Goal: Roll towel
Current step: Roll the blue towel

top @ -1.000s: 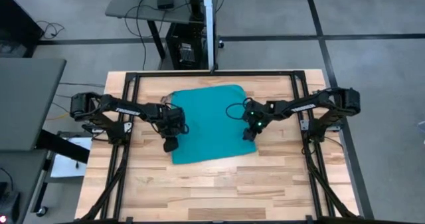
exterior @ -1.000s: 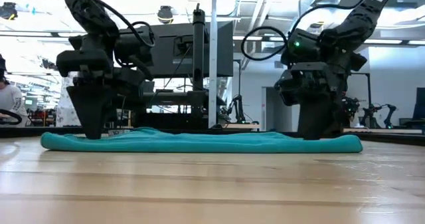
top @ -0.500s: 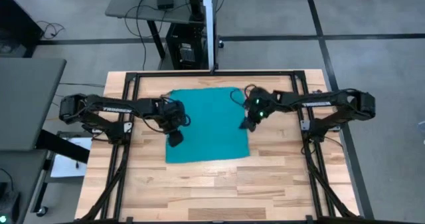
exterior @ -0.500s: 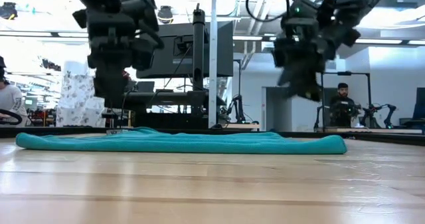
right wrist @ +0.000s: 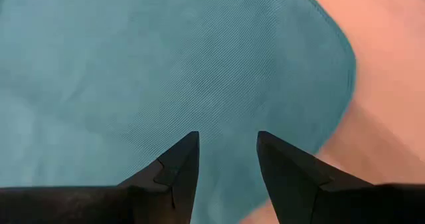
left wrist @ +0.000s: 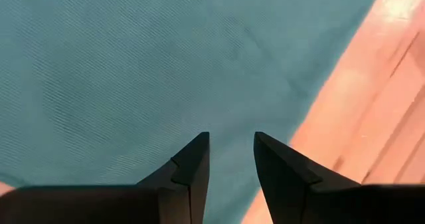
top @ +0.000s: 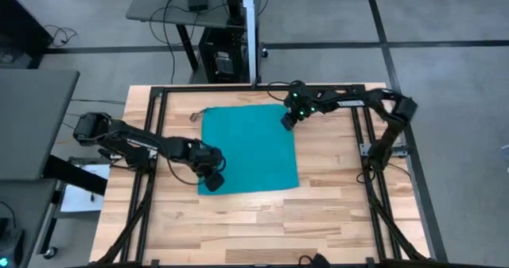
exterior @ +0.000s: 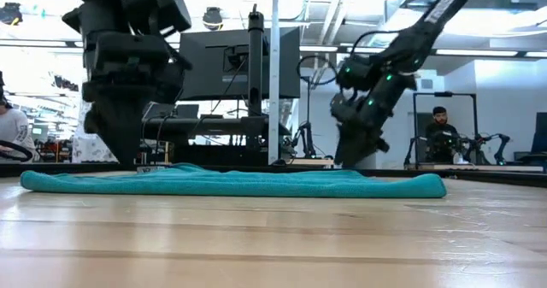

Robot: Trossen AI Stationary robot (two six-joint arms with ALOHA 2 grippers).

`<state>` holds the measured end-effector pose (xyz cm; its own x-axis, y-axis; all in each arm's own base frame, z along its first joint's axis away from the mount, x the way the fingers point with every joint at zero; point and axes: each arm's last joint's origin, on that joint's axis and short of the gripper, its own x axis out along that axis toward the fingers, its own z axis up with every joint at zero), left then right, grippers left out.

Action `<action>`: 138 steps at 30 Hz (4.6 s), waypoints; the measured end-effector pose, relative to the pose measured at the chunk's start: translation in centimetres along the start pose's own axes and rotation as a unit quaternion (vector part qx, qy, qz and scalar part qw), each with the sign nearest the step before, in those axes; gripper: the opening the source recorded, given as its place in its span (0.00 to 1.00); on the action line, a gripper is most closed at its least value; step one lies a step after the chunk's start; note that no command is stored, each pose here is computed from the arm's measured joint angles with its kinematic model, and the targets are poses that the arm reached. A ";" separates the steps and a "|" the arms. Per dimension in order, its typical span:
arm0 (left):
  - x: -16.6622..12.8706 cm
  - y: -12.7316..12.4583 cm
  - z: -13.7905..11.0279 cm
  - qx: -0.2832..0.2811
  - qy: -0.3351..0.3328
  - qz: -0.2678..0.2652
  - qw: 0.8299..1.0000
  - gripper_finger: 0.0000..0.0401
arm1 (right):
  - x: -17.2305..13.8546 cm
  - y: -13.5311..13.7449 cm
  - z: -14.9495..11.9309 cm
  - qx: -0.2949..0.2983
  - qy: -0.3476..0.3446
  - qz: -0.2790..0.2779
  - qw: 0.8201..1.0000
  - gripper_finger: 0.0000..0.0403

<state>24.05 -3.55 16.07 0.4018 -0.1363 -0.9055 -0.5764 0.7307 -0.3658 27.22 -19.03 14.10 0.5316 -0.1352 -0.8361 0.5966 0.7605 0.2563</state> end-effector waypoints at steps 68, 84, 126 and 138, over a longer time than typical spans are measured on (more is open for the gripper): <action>5.9 -9.2 0.1 0.010 -0.057 -0.146 0.988 0.25 | -3.3 1.7 -2.1 -0.062 0.139 -0.008 0.988 0.37; -3.4 -2.3 -4.0 -0.011 -0.050 0.117 0.992 0.25 | -3.2 7.6 -3.2 -0.098 0.130 0.034 0.986 0.37; -4.2 1.1 0.3 0.021 -0.122 -0.106 0.987 0.25 | -5.3 14.9 -5.2 -0.048 0.109 0.033 0.992 0.37; 4.8 -7.8 -4.1 -0.099 -0.164 -0.218 0.957 0.24 | 0.2 10.6 -4.3 -0.130 0.151 0.064 0.978 0.37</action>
<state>27.59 -12.61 13.72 0.8173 -0.1586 -0.5540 -0.4142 0.5067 -0.7561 31.08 -8.25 14.52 0.3665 0.1358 -0.9205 0.3427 0.9000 0.2692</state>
